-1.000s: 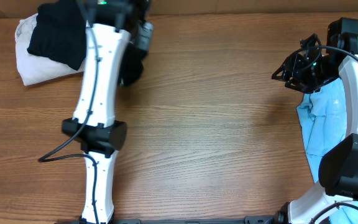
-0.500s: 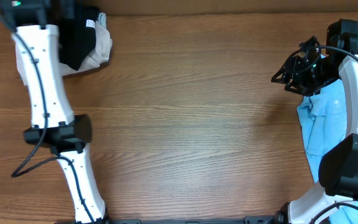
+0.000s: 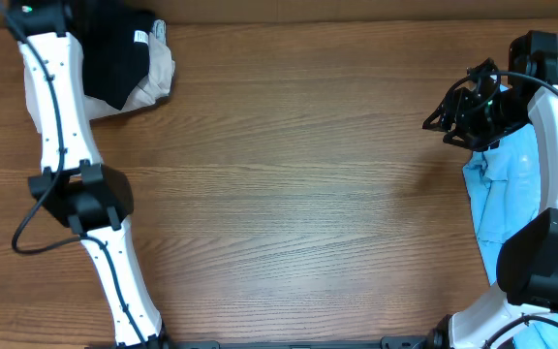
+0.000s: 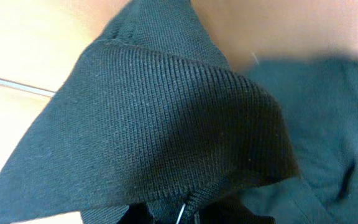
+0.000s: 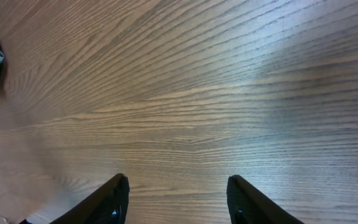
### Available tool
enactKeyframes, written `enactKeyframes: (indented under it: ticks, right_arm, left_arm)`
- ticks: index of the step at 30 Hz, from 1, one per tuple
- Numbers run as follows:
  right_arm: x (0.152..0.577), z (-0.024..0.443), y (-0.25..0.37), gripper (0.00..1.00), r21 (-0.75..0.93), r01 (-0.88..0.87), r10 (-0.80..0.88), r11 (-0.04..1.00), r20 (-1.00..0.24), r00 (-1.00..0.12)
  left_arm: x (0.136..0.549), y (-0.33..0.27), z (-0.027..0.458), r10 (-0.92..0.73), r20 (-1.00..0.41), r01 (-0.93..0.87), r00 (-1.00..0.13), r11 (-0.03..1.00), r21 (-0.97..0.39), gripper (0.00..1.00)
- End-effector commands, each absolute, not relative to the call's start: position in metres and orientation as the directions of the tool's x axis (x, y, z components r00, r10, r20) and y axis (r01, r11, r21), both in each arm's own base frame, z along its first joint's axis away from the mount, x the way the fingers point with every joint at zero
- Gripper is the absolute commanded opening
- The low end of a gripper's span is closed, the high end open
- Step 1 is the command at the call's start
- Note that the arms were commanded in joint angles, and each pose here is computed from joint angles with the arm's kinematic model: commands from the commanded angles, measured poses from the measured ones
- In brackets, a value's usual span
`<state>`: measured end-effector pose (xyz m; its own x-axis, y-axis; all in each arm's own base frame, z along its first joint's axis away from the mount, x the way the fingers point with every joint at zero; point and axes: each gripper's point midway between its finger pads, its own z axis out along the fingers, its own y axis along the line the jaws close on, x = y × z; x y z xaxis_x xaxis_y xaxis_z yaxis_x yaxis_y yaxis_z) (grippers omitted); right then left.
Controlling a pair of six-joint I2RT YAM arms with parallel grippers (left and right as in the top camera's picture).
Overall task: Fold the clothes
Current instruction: 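Lower the black shirt onto the top-left stack and open the left gripper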
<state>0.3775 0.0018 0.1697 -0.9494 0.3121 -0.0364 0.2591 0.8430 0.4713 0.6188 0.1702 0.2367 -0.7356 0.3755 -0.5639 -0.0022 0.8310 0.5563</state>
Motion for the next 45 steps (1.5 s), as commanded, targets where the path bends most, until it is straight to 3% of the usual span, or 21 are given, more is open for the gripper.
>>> enactKeyframes:
  ticks: [1, 3, 4, 6, 7, 8, 9, 14, 18, 24, 27, 31, 35, 39, 45]
  right_arm:
    - [0.383, 0.181, 0.001, 0.55, 0.476, 0.248, 0.321, 0.844, -0.079, -0.944]
    - [0.384, 0.181, 0.000, 0.54, 0.477, 0.256, 0.331, 0.841, -0.078, -0.940]
    - [0.386, 0.182, 0.000, 0.55, 0.478, 0.255, 0.333, 0.840, -0.084, -0.939]
    - [0.387, 0.182, 0.000, 0.55, 0.479, 0.252, 0.333, 0.841, -0.091, -0.938]
    - [0.388, 0.182, 0.000, 0.54, 0.479, 0.251, 0.333, 0.841, -0.093, -0.938]
    - [0.388, 0.182, 0.000, 0.55, 0.479, 0.252, 0.334, 0.841, -0.093, -0.938]
    - [0.387, 0.182, 0.000, 0.55, 0.479, 0.254, 0.335, 0.840, -0.089, -0.938]
    - [0.381, 0.181, 0.003, 0.54, 0.474, 0.258, 0.326, 0.842, -0.065, -0.943]
    - [0.381, 0.180, 0.002, 0.55, 0.468, 0.259, 0.326, 0.845, -0.067, -0.943]
    - [0.382, 0.180, 0.001, 0.55, 0.461, 0.259, 0.327, 0.849, -0.072, -0.942]
    - [0.383, 0.180, 0.001, 0.55, 0.461, 0.258, 0.327, 0.849, -0.074, -0.942]
    - [0.382, 0.180, 0.001, 0.55, 0.461, 0.261, 0.327, 0.849, -0.069, -0.942]
    - [0.380, 0.179, 0.001, 0.55, 0.460, 0.264, 0.327, 0.848, -0.063, -0.943]
    - [0.381, 0.180, 0.001, 0.54, 0.462, 0.265, 0.331, 0.846, -0.065, -0.942]
    - [0.381, 0.180, 0.002, 0.54, 0.464, 0.264, 0.329, 0.845, -0.064, -0.942]
  left_arm:
    - [0.624, 0.157, 0.167, 0.435, -0.430, 0.144, -0.791, 0.815, 0.561, 0.04]
    - [0.623, 0.145, 0.141, 0.446, -0.394, 0.199, -0.804, 0.825, 0.528, 0.04]
    - [0.622, 0.124, 0.125, 0.467, -0.383, 0.263, -0.797, 0.839, 0.477, 0.14]
    - [0.623, 0.097, 0.119, 0.478, -0.400, 0.305, -0.782, 0.854, 0.422, 0.47]
    - [0.625, 0.085, 0.119, 0.472, -0.414, 0.304, -0.778, 0.861, 0.408, 0.75]
    - [0.627, 0.074, 0.120, 0.470, -0.424, 0.304, -0.774, 0.864, 0.402, 0.93]
    - [0.629, 0.062, 0.121, 0.472, -0.434, 0.305, -0.768, 0.865, 0.399, 1.00]
    - [0.635, 0.025, 0.136, 0.362, -0.520, 0.197, -0.774, 0.918, 0.345, 1.00]
    - [0.632, 0.024, 0.204, 0.177, -0.666, 0.024, -0.725, 0.972, 0.232, 1.00]
    - [0.616, 0.078, 0.309, -0.012, -0.831, -0.170, -0.556, 0.980, 0.100, 1.00]
    - [0.619, 0.109, 0.314, -0.091, -0.855, -0.213, -0.511, 0.977, 0.023, 1.00]
    - [0.623, 0.156, 0.280, -0.241, -0.828, -0.304, -0.507, 0.948, -0.089, 1.00]
    - [0.627, 0.191, 0.225, -0.307, -0.777, -0.371, -0.550, 0.923, -0.101, 1.00]
    - [0.627, 0.197, 0.146, -0.289, -0.678, -0.336, -0.675, 0.940, -0.066, 1.00]
    - [0.592, 0.193, 0.022, -0.285, -0.424, -0.317, -0.860, 0.948, 0.007, 1.00]
